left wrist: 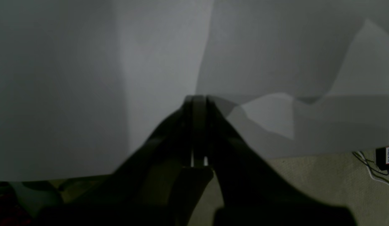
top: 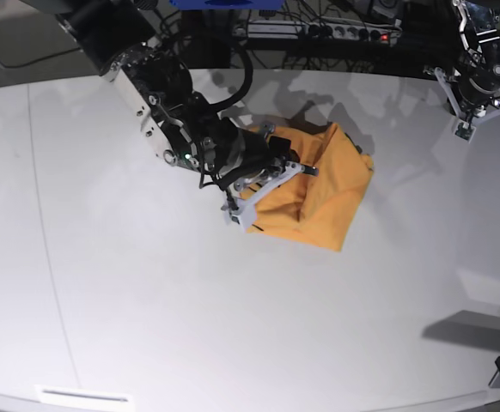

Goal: Fold the T-shirt properly
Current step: 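Adjust the folded stack's edge with the right gripper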

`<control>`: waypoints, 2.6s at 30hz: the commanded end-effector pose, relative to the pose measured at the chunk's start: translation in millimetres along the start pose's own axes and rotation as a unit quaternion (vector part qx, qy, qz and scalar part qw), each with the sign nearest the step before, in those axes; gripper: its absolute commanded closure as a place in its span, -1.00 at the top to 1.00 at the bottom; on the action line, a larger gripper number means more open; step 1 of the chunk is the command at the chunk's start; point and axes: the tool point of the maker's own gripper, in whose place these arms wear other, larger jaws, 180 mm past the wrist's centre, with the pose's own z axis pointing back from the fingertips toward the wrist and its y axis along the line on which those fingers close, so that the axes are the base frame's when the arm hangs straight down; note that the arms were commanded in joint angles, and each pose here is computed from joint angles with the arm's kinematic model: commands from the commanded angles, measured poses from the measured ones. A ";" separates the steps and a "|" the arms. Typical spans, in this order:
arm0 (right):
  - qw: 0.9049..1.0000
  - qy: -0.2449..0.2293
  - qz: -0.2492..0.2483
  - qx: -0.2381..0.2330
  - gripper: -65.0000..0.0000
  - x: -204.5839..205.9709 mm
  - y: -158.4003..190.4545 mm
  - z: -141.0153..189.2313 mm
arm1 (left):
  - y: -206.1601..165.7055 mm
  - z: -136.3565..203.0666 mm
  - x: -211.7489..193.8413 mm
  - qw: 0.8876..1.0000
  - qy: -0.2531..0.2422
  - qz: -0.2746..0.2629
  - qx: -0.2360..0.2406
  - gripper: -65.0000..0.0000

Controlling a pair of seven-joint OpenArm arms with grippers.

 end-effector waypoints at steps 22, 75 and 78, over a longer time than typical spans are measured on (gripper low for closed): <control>0.994 0.060 0.080 0.046 -1.00 -6.3 68.1 -6.7 | 0.9 2.4 5.1 1.000 -0.009 -0.002 0.003 -1.00; 0.997 0.055 0.045 0.012 -1.00 24.0 50.6 -19.8 | 2.3 2.3 -0.3 1.000 0.000 -0.003 0.005 -1.00; 0.997 0.049 0.052 0.014 -1.00 31.1 55.0 -17.6 | 1.8 2.3 1.8 1.000 -0.003 -0.004 0.004 -1.00</control>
